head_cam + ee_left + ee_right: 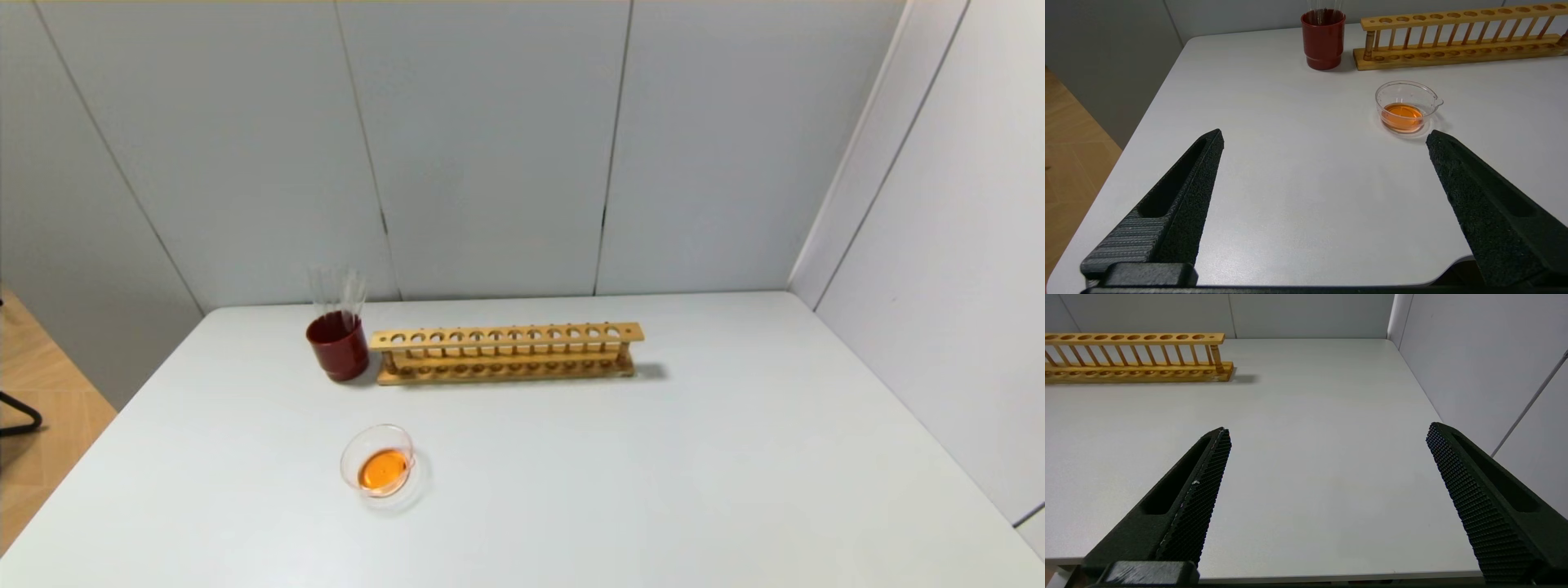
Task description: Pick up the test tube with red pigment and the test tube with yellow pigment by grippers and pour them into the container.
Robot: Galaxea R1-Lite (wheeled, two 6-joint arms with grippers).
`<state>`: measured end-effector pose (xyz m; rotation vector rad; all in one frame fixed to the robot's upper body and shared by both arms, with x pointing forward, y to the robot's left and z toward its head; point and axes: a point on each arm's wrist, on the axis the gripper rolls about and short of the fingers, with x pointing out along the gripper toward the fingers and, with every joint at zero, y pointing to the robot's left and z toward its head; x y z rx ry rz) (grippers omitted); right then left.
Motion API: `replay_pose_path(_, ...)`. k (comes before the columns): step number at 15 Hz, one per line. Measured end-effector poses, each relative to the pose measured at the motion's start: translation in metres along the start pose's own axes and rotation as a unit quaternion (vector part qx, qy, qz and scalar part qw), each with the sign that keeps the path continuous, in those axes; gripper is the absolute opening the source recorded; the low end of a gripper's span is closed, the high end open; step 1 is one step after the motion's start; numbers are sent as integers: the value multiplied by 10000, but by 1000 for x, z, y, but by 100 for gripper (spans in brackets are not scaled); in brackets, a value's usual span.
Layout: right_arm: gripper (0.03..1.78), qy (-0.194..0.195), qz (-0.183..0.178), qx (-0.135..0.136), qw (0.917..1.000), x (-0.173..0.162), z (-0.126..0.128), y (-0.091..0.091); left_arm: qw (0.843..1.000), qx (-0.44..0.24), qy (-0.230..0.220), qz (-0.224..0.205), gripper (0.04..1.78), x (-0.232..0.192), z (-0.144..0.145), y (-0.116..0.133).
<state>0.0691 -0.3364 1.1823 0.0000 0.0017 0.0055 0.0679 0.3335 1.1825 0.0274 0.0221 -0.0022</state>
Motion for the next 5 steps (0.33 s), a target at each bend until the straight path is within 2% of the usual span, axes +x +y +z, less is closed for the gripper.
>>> replay_pose_path(5,175,0,0,6,10000,0,0,0,10000,-82,-39,-13,175,0,0,0)
